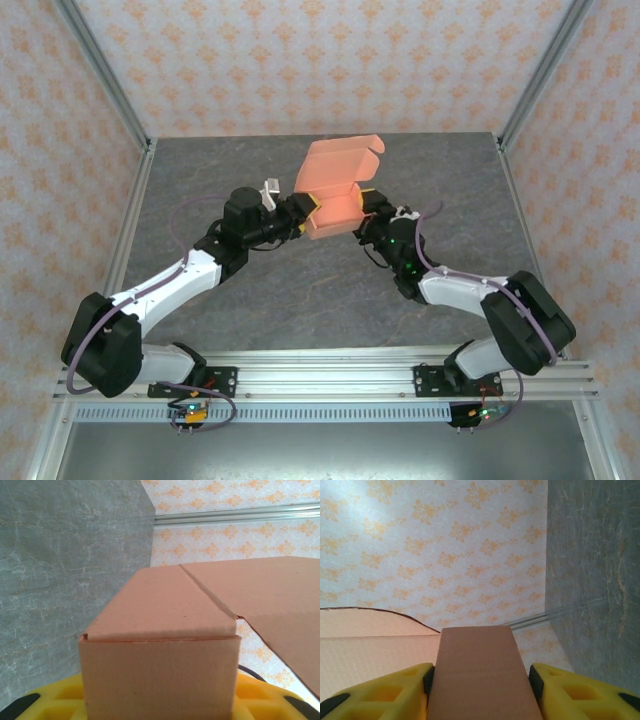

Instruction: Fold the paper box

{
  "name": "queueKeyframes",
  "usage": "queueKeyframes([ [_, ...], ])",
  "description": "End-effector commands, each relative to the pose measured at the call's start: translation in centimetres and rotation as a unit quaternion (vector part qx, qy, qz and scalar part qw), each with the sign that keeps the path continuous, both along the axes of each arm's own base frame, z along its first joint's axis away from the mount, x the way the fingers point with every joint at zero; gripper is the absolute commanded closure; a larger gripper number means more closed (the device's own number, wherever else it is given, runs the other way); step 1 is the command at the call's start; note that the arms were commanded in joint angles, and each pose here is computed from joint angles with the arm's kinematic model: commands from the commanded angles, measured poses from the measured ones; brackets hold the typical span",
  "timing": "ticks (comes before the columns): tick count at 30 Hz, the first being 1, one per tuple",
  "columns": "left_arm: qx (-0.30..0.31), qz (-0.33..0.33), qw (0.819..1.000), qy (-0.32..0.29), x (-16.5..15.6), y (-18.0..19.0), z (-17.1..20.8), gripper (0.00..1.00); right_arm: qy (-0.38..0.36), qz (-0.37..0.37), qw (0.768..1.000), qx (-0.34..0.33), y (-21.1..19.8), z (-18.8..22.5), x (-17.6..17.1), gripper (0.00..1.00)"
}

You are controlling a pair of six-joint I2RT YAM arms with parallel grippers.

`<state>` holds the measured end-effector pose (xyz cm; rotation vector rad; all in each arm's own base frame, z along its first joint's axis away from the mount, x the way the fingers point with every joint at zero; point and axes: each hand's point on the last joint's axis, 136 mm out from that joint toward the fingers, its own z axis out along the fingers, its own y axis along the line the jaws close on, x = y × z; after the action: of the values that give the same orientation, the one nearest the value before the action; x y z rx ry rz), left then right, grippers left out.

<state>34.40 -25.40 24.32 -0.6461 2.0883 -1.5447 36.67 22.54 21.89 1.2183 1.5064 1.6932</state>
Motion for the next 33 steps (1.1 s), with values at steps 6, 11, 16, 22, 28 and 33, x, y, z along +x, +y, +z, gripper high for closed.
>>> queueKeyframes([
  [6,-0.005,0.016,0.999,-0.03,0.2,0.8,2.1,0.71,0.007,-0.029,0.999,-0.021,-2.7,-0.1,-1.8,0.3],
  [11,-0.008,0.019,0.999,-0.03,0.3,0.9,2.3,0.71,0.006,-0.03,0.999,-0.018,-3.1,-0.2,-2.4,0.39],
  [16,-0.011,0.019,0.999,-0.032,0.3,0.9,2.6,0.71,0.001,-0.026,1.0,-0.017,-2.9,-0.2,-2.4,0.54],
  [22,-0.009,0.02,0.999,-0.03,0.2,1.0,2.7,0.71,0.001,-0.023,0.999,-0.024,-2.9,-0.1,-2.5,0.46],
  [28,-0.01,0.021,0.999,-0.025,0.1,1.0,2.4,0.71,-0.013,-0.018,0.999,-0.042,-2.8,1.0,-2.5,0.37],
  [33,-0.014,0.019,0.999,-0.03,0.1,0.9,3.0,0.71,-0.025,-0.004,0.999,-0.037,-1.7,1.6,-1.8,0.37],
])
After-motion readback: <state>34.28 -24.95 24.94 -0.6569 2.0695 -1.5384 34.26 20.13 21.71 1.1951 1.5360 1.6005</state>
